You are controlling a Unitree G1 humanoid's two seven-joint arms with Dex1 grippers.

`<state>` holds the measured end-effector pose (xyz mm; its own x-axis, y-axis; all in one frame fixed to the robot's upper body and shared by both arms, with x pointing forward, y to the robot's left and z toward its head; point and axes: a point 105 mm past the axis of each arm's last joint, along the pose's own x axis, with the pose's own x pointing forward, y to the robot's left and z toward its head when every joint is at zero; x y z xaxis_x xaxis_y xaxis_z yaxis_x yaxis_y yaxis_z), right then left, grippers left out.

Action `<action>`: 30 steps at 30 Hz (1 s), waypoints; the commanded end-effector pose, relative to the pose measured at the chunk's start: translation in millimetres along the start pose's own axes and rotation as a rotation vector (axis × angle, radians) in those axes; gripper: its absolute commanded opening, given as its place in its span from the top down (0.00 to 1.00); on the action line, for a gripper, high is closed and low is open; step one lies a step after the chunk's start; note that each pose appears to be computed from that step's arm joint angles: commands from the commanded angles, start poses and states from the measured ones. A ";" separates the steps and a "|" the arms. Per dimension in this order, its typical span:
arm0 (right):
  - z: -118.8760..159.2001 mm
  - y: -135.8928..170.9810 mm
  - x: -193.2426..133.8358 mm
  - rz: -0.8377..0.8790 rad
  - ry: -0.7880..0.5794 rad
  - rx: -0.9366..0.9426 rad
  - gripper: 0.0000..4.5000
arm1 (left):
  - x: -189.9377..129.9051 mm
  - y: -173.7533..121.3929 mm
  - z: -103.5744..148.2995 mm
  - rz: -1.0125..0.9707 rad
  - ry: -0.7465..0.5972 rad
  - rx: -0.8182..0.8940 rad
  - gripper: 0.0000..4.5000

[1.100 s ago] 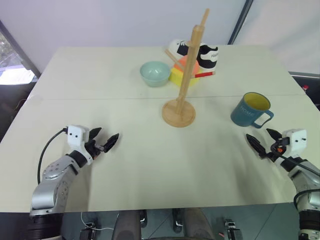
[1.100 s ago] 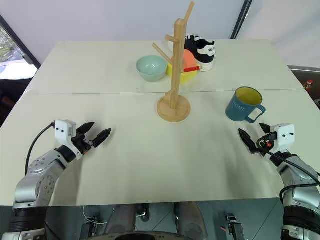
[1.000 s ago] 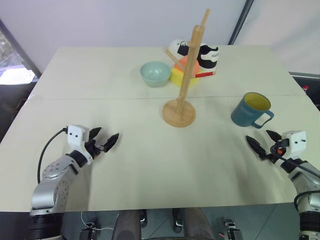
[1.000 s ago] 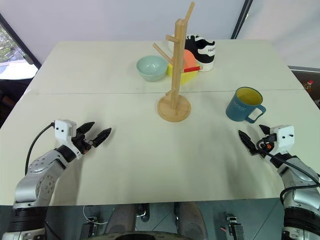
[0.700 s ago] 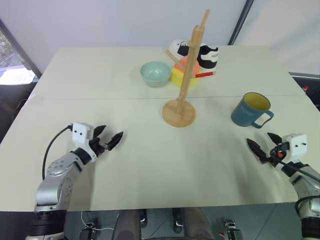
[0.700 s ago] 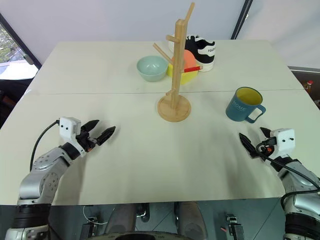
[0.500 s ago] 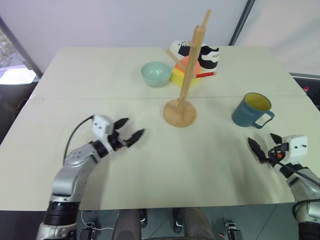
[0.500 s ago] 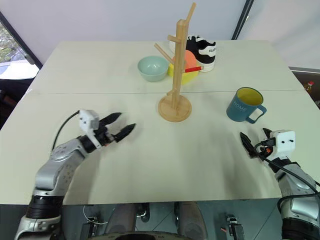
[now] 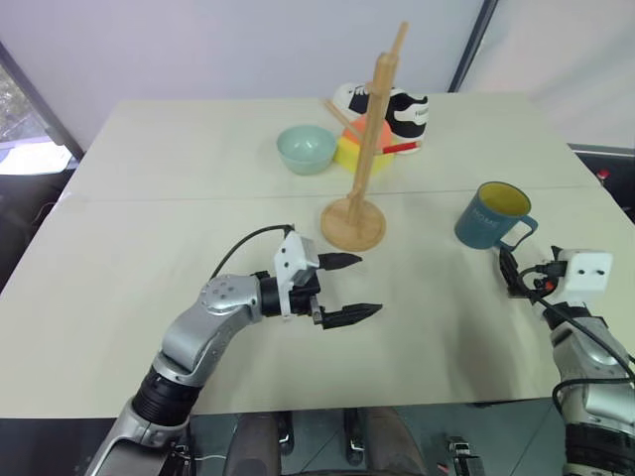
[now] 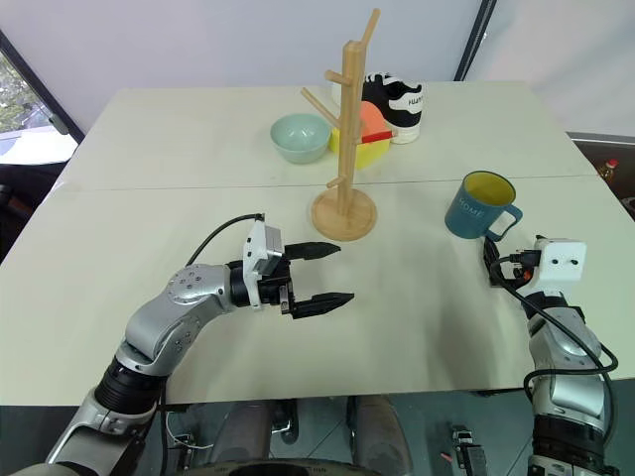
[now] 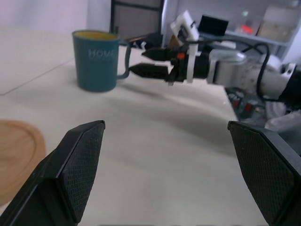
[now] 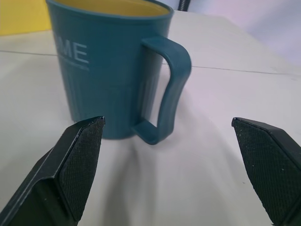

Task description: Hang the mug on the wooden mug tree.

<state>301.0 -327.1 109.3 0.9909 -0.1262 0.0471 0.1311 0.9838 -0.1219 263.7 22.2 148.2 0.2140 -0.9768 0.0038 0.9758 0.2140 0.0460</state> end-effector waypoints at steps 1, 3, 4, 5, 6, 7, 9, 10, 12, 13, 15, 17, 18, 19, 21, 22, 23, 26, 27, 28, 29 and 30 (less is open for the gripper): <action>9.2 -1.6 5.3 -0.022 -0.041 -0.011 0.00 | -1.4 -0.4 13.1 -0.011 -0.028 0.054 0.00; 7.9 -1.8 7.4 -0.027 -0.039 -0.011 0.00 | -3.5 -0.5 13.5 -0.009 -0.027 0.055 0.00; 6.9 -2.4 8.9 -0.033 -0.036 -0.010 0.00 | -4.7 -0.6 13.7 -0.006 -0.027 0.057 0.00; 6.2 -3.4 10.5 -0.042 -0.034 -0.008 0.00 | -5.8 -0.7 13.9 -0.003 -0.026 0.059 0.00; 5.6 -4.6 11.8 -0.051 -0.033 -0.002 0.00 | -6.5 -0.8 14.1 0.000 -0.026 0.061 0.00; 5.1 -5.8 13.0 -0.059 -0.032 0.003 0.00 | -6.9 -0.9 14.4 0.002 -0.027 0.063 0.00; 3.6 -7.8 13.9 -0.074 -0.029 0.010 0.00 | -7.6 -0.5 14.8 0.009 -0.025 0.073 0.00; 2.8 -9.0 14.0 -0.083 -0.027 0.005 0.00 | -8.0 0.0 15.4 0.014 -0.026 0.079 0.00; 1.6 -10.4 14.1 -0.097 -0.024 0.000 0.00 | -8.7 0.5 16.1 0.017 -0.026 0.084 0.00; 1.1 -10.9 14.4 -0.102 -0.023 0.000 0.00 | -8.7 0.3 16.5 0.016 -0.027 0.086 0.00; 0.6 -12.0 15.1 -0.112 -0.022 0.003 0.00 | -8.7 -0.3 17.1 0.013 -0.028 0.086 0.00; 0.0 -12.0 16.8 -0.117 -0.018 0.000 0.00 | -8.6 -0.2 17.0 0.011 -0.028 0.087 0.00; -0.2 -11.9 17.8 -0.122 -0.018 0.003 0.00 | -8.5 0.0 17.0 0.011 -0.027 0.088 0.00; -0.3 -11.6 18.7 -0.125 -0.019 0.010 0.00 | -8.4 0.1 17.1 0.011 -0.028 0.089 0.00; -0.4 -10.6 21.0 -0.128 -0.018 0.012 0.00 | -8.2 0.0 17.2 0.011 -0.028 0.091 0.00; -0.8 -10.3 22.2 -0.131 -0.016 0.014 0.00 | -8.0 -0.2 17.2 0.012 -0.028 0.092 0.00; -1.1 -10.2 23.5 -0.134 -0.013 0.017 0.00 | -7.9 -0.5 17.1 0.012 -0.028 0.092 0.00; -2.0 -12.1 28.5 -0.157 -0.005 0.031 0.00 | -7.6 -1.1 17.3 0.014 -0.028 0.093 0.00; -2.2 -12.2 29.7 -0.159 -0.004 0.032 0.00 | -7.5 -1.2 17.4 0.015 -0.028 0.093 0.00; -2.7 -12.0 31.2 -0.160 -0.001 0.037 0.00 | -7.4 -1.2 17.5 0.016 -0.028 0.094 0.00; -3.1 -11.9 32.2 -0.161 0.001 0.039 0.00 | -7.3 -1.2 17.6 0.016 -0.028 0.094 0.00; -3.3 -11.8 33.2 -0.162 0.002 0.040 0.00 | -7.3 -1.1 17.8 0.017 -0.028 0.095 0.00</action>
<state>330.3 -341.6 99.1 0.9610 -0.2755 0.0239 0.2765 0.9582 -0.0740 264.7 30.0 152.0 0.2379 -0.9713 -0.0062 0.9682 0.2366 0.0816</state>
